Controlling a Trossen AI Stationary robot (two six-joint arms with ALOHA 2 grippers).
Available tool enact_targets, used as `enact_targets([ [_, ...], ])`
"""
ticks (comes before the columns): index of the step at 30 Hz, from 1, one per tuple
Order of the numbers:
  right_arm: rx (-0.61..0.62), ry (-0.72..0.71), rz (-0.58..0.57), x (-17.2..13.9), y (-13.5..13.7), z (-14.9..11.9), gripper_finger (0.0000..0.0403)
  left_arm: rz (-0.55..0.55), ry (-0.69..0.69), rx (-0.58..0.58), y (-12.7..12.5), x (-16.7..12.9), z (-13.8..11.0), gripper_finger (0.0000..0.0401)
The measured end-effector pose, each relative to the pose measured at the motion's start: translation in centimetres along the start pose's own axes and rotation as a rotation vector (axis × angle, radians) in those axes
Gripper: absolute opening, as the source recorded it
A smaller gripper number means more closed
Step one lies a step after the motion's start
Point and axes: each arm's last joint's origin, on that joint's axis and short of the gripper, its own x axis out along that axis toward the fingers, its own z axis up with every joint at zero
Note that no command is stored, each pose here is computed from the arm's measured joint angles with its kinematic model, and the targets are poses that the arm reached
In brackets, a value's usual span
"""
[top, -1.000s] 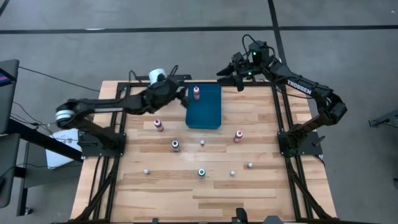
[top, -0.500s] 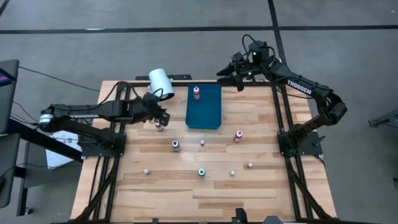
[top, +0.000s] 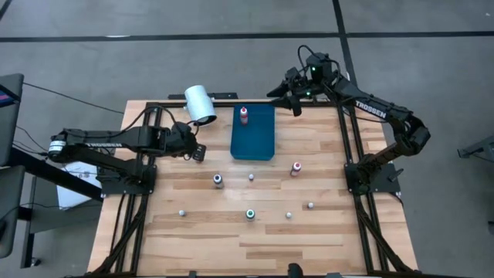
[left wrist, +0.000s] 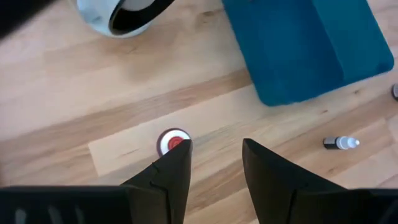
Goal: Pick & Place food coloring
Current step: Put the big red food coloring bottle into the blue bin
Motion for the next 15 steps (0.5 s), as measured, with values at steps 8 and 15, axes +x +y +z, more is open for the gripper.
enact_targets([
  [8,-0.007,0.008,0.017,0.6,0.6,0.0,0.0214,0.092,0.012,-0.144,0.8,0.0,-0.4,0.0135],
  [15,-0.009,0.006,-0.013,0.6,0.4,0.0,0.0214,0.156,0.036,-0.142,0.1,1.5,-0.7,0.0135],
])
